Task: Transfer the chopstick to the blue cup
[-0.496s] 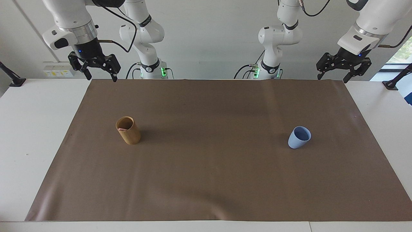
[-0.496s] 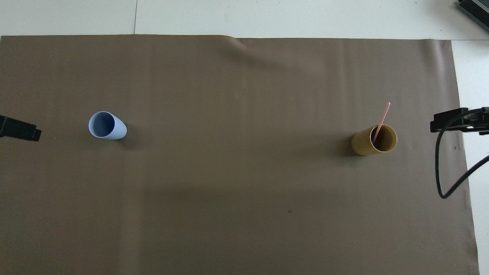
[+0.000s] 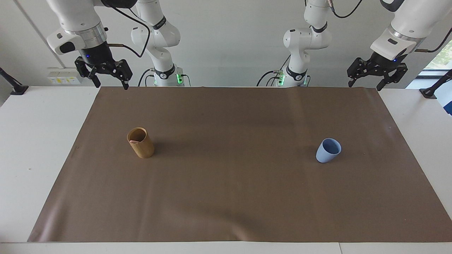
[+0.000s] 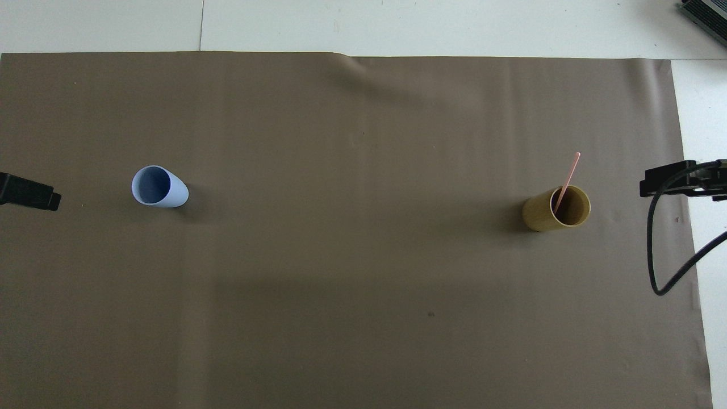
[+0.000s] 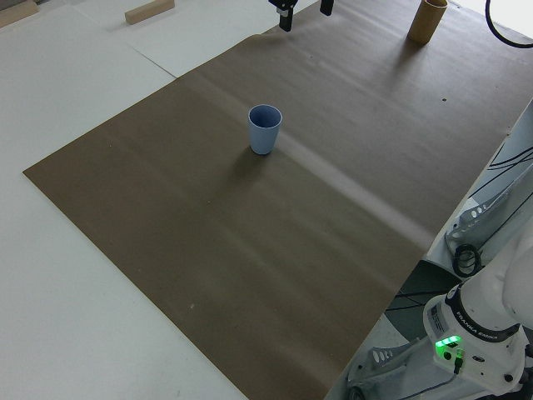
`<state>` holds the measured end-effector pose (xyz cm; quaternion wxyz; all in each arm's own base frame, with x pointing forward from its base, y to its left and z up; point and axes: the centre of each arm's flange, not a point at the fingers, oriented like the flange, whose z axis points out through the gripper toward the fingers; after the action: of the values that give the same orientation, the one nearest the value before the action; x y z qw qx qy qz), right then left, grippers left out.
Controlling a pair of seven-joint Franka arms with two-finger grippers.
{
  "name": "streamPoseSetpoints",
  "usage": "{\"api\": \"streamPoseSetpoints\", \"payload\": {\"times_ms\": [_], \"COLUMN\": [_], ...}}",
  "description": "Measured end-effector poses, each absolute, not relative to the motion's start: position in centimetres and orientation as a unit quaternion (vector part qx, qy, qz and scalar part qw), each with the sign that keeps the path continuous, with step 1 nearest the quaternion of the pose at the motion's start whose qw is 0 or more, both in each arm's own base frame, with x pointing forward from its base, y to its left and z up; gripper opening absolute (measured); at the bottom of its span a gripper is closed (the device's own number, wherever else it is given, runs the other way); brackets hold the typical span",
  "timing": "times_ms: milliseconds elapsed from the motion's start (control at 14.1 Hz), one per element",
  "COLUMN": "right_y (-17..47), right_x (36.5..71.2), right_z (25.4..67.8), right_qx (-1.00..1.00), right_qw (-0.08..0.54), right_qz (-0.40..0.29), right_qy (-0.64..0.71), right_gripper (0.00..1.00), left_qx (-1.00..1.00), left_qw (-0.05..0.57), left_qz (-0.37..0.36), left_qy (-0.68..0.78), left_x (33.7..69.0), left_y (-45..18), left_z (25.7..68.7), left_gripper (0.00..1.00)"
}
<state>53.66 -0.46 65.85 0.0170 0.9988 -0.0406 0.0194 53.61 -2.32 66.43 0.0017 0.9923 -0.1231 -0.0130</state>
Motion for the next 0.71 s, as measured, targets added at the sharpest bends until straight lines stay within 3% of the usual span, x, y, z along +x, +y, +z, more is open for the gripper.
{"api": "streamPoseSetpoints", "payload": {"times_ms": [709], "right_y": [-0.46], "right_x": [53.66], "right_z": [65.84], "right_qx": [0.999], "right_qw": [0.017], "right_qz": [0.019], "right_qy": [-0.041], "right_gripper": [1.00], "left_qx": [0.992], "left_qw": [0.002], "left_qz": [-0.015], "left_qy": [-0.125], "left_x": [53.56], "left_y": [-2.50], "left_z": [66.39], "left_gripper": [1.00]}}
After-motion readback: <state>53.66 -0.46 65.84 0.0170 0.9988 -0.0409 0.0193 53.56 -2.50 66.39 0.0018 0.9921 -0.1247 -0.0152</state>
